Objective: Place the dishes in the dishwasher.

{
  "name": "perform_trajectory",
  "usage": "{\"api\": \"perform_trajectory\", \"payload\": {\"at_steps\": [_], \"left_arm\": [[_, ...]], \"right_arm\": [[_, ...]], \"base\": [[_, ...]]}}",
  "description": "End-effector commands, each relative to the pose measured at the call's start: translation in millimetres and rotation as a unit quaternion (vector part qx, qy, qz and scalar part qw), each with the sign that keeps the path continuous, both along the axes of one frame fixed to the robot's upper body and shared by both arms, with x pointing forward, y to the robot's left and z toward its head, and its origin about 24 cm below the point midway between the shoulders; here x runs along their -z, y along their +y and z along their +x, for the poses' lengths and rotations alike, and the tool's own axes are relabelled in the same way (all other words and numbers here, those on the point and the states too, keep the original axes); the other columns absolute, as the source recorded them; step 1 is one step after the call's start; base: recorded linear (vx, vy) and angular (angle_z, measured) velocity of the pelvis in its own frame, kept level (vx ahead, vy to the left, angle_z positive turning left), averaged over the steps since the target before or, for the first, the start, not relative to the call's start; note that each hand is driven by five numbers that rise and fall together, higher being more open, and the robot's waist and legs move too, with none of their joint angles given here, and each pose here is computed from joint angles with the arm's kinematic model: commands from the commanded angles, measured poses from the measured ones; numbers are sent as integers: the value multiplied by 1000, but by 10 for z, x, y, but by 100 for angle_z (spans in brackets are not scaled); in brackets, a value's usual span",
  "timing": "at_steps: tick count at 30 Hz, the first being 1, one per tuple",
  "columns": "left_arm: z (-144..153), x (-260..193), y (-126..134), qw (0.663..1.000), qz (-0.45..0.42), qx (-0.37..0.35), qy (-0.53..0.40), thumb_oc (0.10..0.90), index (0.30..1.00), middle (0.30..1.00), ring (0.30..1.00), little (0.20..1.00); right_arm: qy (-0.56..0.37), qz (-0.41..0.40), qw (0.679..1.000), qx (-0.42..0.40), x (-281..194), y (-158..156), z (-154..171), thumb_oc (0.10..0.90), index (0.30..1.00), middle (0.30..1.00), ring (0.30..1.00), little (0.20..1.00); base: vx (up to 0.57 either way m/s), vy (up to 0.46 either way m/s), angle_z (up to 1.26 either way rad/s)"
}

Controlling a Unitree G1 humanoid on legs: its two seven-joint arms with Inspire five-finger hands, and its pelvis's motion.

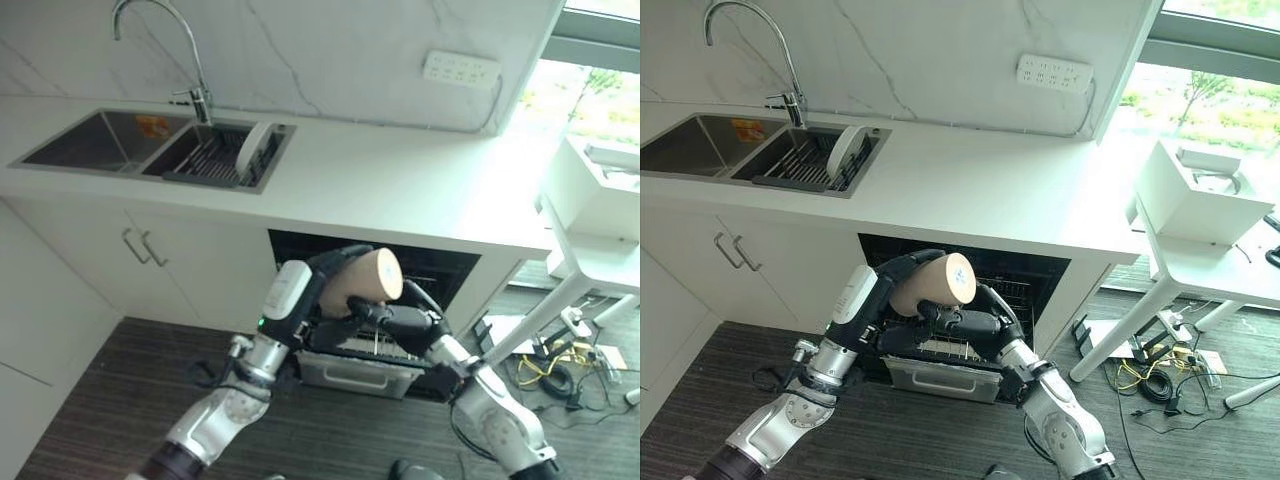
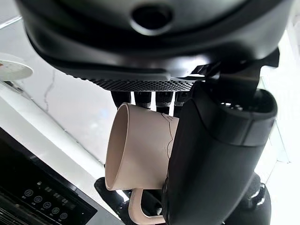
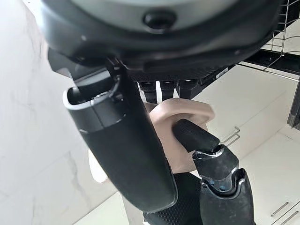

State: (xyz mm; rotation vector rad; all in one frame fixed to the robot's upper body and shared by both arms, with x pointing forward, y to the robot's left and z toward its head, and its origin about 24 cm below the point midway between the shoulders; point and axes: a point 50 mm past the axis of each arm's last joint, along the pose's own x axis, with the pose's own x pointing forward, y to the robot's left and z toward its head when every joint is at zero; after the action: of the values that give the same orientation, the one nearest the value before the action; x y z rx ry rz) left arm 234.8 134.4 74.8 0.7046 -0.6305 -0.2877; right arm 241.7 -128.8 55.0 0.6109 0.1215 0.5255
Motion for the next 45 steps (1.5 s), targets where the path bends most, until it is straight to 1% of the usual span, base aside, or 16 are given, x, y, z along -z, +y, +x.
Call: {"api": "perform_trajectory", "payload": {"at_steps": [1,5,9,17,18,19,20,23,24,27,30,31,32,39,43,45], "left_arm": [[69,-431,-220,990,-35,78,-108,400,300,300,300,300],[60,-385,-282,990,-25,95,-98,400,300,300,300,300],[48,-359,-311,990,-23,103,-94,400,300,300,300,300],[22,-320,-389,990,-29,113,-80,400,300,300,300,300],[23,-324,-401,990,-29,114,-78,400,300,300,300,300],[22,-326,-409,990,-30,114,-78,400,300,300,300,300],[18,-324,-416,990,-30,115,-76,400,300,300,300,300],[11,-320,-422,990,-30,117,-74,400,300,300,300,300],[4,-319,-431,989,-34,125,-69,400,300,300,300,300],[-17,-317,-450,988,-32,139,-63,400,300,300,300,300],[-5,-317,-445,989,-34,135,-53,400,300,300,300,300],[3,-317,-420,990,-36,130,-50,478,418,418,418,418],[16,-310,-362,991,-38,119,-44,800,900,900,900,900],[34,-278,-130,996,-49,73,-34,800,900,900,900,900],[45,-254,140,997,-64,18,-26,800,900,900,900,900],[44,-259,230,997,-72,-1,-27,800,900,900,900,900]], "right_arm": [[-126,76,989,-31,-557,117,152,800,900,900,900,900],[-137,96,985,-43,-634,174,145,800,900,900,900,900],[-142,111,983,-28,-675,167,155,800,900,900,900,900],[-192,202,959,50,-875,101,146,800,900,900,900,900],[-200,209,955,65,-901,86,143,588,582,582,582,582],[-204,211,953,74,-918,79,137,478,418,418,418,418],[-210,216,949,92,-949,59,128,400,300,300,300,300],[-214,218,946,112,-956,25,125,400,300,300,300,300],[-215,226,940,136,-968,-17,125,400,300,300,300,300],[-213,232,935,162,-974,-67,124,400,300,300,300,300],[-208,229,931,192,-969,-123,124,400,300,300,300,300],[-208,226,931,199,-969,-146,125,400,300,300,300,300],[-209,220,928,215,-964,-198,122,400,300,300,300,300],[-216,208,917,262,-946,-385,109,400,300,300,300,300],[-225,199,902,310,-929,-582,77,400,300,300,300,300],[-226,198,897,323,-924,-644,66,400,300,300,300,300]], "base": [[0,0,0],[0,0,0],[0,0,0],[0,0,0],[-12,16,-3],[-15,17,-4],[0,0,0],[0,0,0],[0,0,0],[0,0,0],[-3,8,-2],[-5,22,-7],[-3,20,-7],[0,2,-1],[0,0,0],[0,0,0]]}}
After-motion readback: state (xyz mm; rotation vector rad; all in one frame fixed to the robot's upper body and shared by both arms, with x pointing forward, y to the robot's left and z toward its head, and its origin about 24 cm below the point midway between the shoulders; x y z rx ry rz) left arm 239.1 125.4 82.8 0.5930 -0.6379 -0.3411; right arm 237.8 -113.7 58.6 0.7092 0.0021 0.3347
